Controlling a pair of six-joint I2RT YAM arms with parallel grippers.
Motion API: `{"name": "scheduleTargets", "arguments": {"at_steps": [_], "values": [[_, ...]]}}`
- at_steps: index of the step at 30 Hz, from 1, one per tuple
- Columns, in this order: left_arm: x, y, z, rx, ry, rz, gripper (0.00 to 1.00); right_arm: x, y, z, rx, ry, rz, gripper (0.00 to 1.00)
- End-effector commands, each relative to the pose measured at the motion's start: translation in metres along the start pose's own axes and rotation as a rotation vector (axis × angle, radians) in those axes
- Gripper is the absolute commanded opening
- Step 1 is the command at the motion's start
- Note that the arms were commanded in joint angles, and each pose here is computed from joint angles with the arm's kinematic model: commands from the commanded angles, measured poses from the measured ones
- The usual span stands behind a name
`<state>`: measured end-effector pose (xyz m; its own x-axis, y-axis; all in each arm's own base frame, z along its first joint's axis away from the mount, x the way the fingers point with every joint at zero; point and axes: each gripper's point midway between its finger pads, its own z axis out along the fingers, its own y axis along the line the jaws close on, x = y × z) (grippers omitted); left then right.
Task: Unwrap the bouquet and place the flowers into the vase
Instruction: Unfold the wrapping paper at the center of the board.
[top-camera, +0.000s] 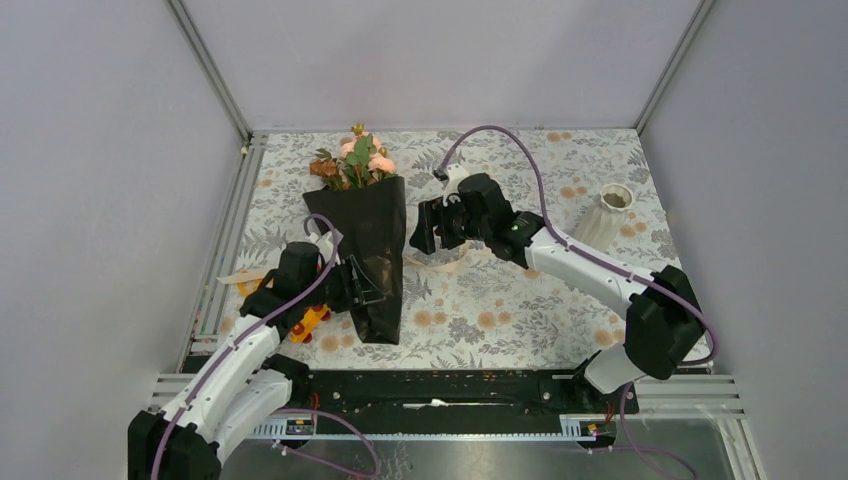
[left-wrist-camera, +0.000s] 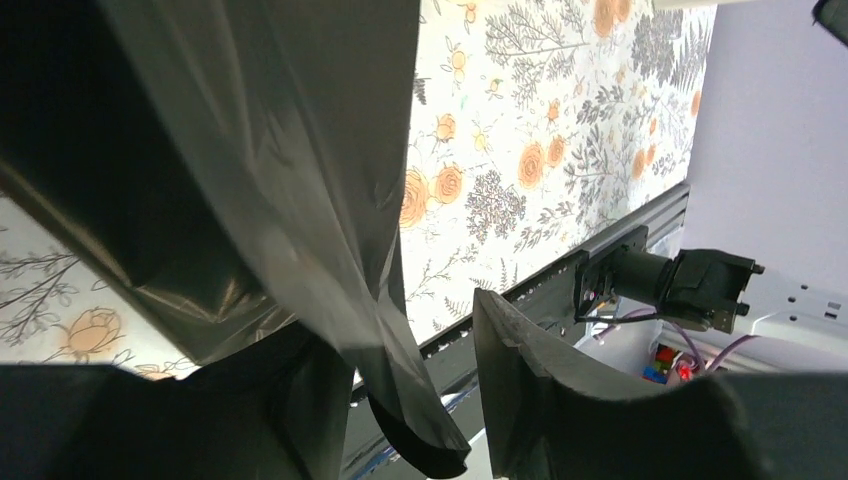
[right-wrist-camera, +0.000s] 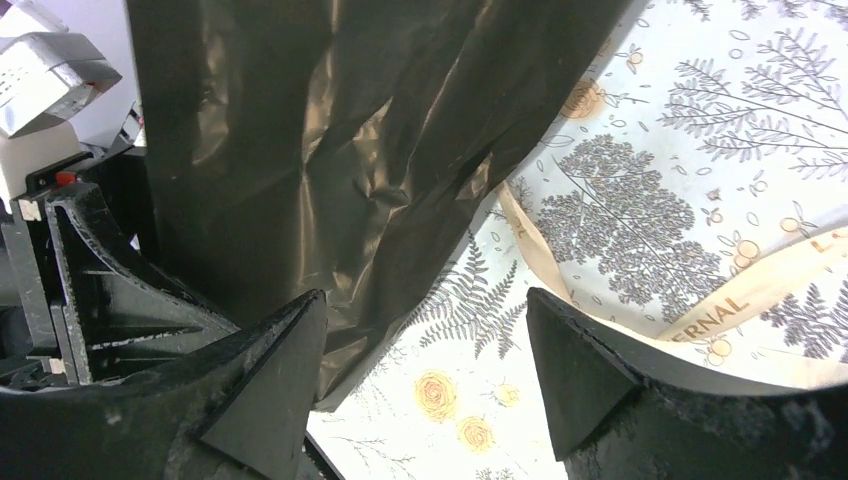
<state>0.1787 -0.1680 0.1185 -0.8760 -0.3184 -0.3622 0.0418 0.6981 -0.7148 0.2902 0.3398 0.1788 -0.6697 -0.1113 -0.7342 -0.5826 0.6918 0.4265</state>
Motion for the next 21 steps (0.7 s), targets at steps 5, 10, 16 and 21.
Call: {"name": "scheduleTargets", "arguments": {"at_steps": [5, 10, 16, 21], "values": [[-0.023, -0.049, 0.001, 0.096, -0.054, 0.116, 0.48, -0.015, -0.011, -0.033, 0.089, -0.095, -0.045, 0.79], [-0.018, -0.067, 0.012, 0.146, -0.019, 0.134, 0.53, -0.022, -0.022, -0.048, 0.161, -0.148, -0.048, 0.81], [-0.01, -0.088, 0.028, 0.146, 0.015, 0.187, 0.68, -0.03, -0.045, -0.066, 0.308, -0.213, -0.031, 0.86], [0.0, -0.103, 0.039, 0.187, 0.041, 0.242, 0.79, -0.033, -0.047, -0.078, 0.328, -0.243, -0.03, 0.88]]}}
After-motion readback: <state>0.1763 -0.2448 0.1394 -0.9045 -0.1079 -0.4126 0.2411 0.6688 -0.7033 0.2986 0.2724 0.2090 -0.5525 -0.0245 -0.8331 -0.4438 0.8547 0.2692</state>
